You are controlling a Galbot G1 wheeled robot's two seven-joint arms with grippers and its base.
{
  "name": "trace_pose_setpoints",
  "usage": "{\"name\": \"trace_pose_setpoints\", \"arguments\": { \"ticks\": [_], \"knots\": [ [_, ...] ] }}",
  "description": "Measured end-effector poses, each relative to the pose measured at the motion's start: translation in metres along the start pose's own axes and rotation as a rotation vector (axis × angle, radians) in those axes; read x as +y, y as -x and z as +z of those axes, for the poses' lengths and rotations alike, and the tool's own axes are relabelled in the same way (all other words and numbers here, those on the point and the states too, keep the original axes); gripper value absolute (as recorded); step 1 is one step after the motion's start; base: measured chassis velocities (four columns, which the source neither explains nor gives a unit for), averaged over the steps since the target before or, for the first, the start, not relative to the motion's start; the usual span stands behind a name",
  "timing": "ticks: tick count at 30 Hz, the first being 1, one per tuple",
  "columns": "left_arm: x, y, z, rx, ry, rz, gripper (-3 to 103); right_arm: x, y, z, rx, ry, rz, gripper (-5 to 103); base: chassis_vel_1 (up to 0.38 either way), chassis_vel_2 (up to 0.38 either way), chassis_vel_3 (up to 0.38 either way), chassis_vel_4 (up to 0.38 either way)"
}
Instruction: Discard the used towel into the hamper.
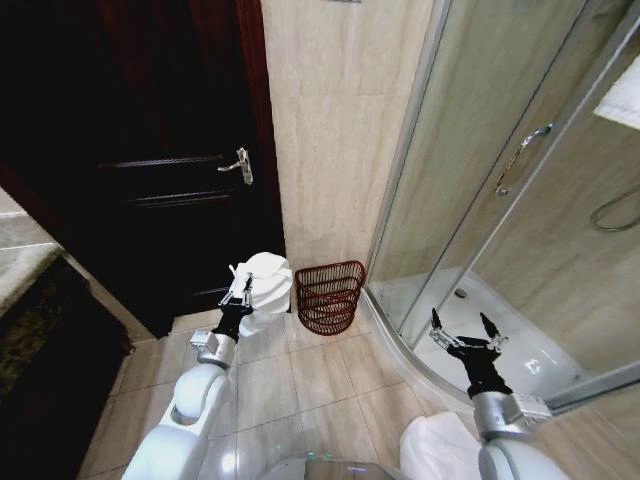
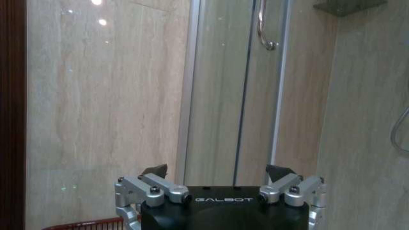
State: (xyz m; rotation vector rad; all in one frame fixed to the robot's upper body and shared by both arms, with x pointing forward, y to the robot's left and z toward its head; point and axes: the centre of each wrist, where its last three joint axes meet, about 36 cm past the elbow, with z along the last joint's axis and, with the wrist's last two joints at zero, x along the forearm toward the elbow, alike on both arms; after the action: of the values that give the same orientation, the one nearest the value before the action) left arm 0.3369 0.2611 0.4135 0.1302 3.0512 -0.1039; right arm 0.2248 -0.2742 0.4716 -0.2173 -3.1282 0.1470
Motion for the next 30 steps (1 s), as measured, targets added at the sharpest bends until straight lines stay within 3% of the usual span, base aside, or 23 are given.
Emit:
{"name": "trace_pose_setpoints", "arguments": {
  "ticks": [12, 19, 30],
  "knots": [
    [0.004, -0.003, 0.005, -0.001, 0.005, 0.018, 10, 0.001, 0.000, 0.001, 0.004, -0.009, -0.002, 100, 0.000, 0.000, 0.000, 0.000],
    [0.007, -0.003, 0.012, -0.050, 0.017, 0.064, 10, -0.002, 0.000, 0.005, -0.001, -0.034, 0.003, 100, 0.000, 0.000, 0.000, 0.000],
    [0.008, -0.003, 0.016, -0.062, 0.024, 0.092, 10, -0.002, 0.000, 0.008, 0.000, -0.037, -0.010, 100, -0.011, 0.009, 0.010, -0.011]
  ]
}}
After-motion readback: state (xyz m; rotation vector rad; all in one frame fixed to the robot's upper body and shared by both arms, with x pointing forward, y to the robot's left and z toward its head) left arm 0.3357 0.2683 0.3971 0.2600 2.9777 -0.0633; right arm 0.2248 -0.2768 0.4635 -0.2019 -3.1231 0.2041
